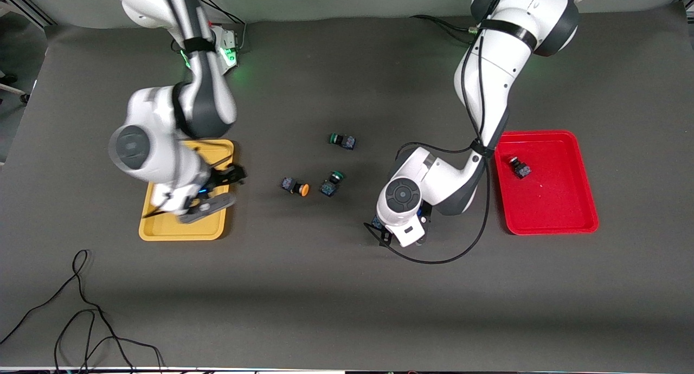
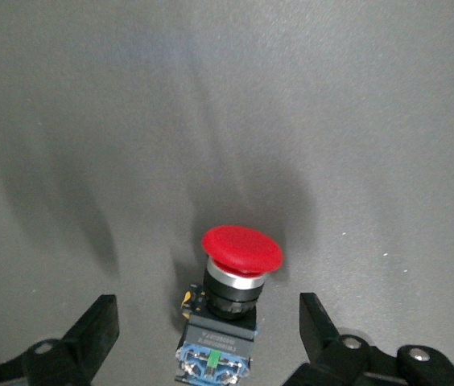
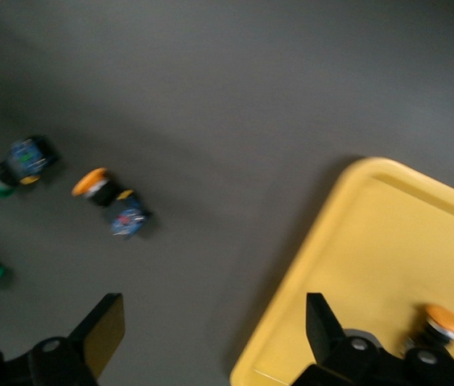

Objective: Place red and yellow buttons in trays
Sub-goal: 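Reach the left gripper to another red button while the right gripper reaches yellow, then grasp the red button with the left gripper while the right gripper grasps yellow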

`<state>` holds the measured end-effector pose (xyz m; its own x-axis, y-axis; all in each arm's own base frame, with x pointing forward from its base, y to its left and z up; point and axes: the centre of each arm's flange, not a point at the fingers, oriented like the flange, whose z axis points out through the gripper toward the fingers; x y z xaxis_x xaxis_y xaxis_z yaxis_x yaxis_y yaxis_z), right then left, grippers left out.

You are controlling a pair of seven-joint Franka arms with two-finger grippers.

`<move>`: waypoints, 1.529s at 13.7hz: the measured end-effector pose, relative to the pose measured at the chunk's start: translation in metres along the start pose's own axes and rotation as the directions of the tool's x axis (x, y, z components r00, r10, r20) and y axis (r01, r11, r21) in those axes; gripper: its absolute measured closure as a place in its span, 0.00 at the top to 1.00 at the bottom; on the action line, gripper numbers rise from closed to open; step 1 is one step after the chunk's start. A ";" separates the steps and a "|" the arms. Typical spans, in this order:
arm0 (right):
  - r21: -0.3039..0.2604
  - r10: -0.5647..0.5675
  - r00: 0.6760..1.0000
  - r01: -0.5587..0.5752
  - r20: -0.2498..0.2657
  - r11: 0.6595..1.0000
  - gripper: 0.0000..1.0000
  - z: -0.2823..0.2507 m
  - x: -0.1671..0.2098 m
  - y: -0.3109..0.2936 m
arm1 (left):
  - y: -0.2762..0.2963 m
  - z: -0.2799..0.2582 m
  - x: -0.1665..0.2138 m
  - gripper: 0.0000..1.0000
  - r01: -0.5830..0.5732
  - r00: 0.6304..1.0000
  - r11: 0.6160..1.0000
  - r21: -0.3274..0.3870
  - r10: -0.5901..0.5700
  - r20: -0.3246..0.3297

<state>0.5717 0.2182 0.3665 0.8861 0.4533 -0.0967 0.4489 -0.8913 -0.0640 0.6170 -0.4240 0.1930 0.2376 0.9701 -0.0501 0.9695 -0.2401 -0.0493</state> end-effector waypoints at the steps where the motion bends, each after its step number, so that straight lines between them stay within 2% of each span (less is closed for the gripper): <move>1: -0.022 -0.089 0.996 0.088 -0.018 0.996 1.00 0.007 0.003 -0.023 | -0.002 0.002 -0.005 1.00 -0.008 1.000 1.000 0.000 0.008 -0.004; 3: -0.054 -0.266 0.962 0.263 -0.060 0.963 1.00 0.035 0.001 -0.056 | -0.005 0.003 -0.014 0.95 -0.020 1.000 1.000 -0.001 0.020 -0.011; 6: -0.062 -0.404 0.902 0.399 -0.151 0.915 1.00 0.083 -0.013 -0.080 | -0.005 0.004 -0.013 0.59 -0.035 0.999 0.999 -0.008 0.034 -0.032; 7: -0.071 -0.417 0.892 0.411 -0.172 0.909 1.00 0.097 -0.018 -0.088 | -0.005 0.004 -0.012 0.47 -0.039 0.998 0.999 -0.011 0.038 -0.039; 8: -0.082 -0.423 0.887 0.415 -0.185 0.906 1.00 0.111 -0.021 -0.096 | -0.004 0.003 -0.012 0.40 -0.042 0.998 0.999 -0.014 0.042 -0.044; 10: -0.104 -0.420 0.885 0.407 -0.201 0.907 1.00 0.136 -0.023 -0.111 | -0.001 -0.002 -0.004 0.40 -0.050 0.997 0.999 0.008 0.050 -0.065; 12: -0.118 -0.398 0.893 0.381 -0.212 0.917 1.00 0.162 -0.024 -0.119 | 0.004 -0.022 0.022 0.40 -0.089 0.990 0.991 0.103 0.099 -0.097; 14: -0.128 -0.377 0.900 0.356 -0.218 0.926 1.00 0.189 -0.027 -0.122 | 0.010 -0.055 0.066 0.40 -0.136 0.981 0.969 0.208 0.160 -0.107; 17: -0.127 -0.348 0.914 0.328 -0.209 0.936 1.00 0.213 -0.031 -0.121 | 0.010 -0.103 0.155 0.40 -0.245 0.960 0.924 0.292 0.274 -0.063; 19: -0.124 -0.341 0.916 0.321 -0.212 0.939 0.85 0.216 -0.031 -0.122 | -0.001 -0.125 0.221 0.40 -0.332 0.934 0.894 0.300 0.356 -0.025; 20: -0.122 -0.340 0.915 0.320 -0.217 0.939 0.70 0.214 -0.030 -0.123 | -0.011 -0.136 0.259 0.40 -0.389 0.913 0.875 0.289 0.407 -0.003; 21: -0.121 -0.339 0.914 0.319 -0.223 0.940 0.60 0.212 -0.029 -0.124 | -0.027 -0.149 0.303 0.40 -0.448 0.887 0.852 0.269 0.461 0.017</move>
<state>0.4664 0.3183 0.1665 0.6833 0.7135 0.1548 0.7187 -0.6947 0.0294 0.6719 -0.1186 0.3277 0.6570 0.7491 -0.0843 0.7038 -0.6496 -0.2876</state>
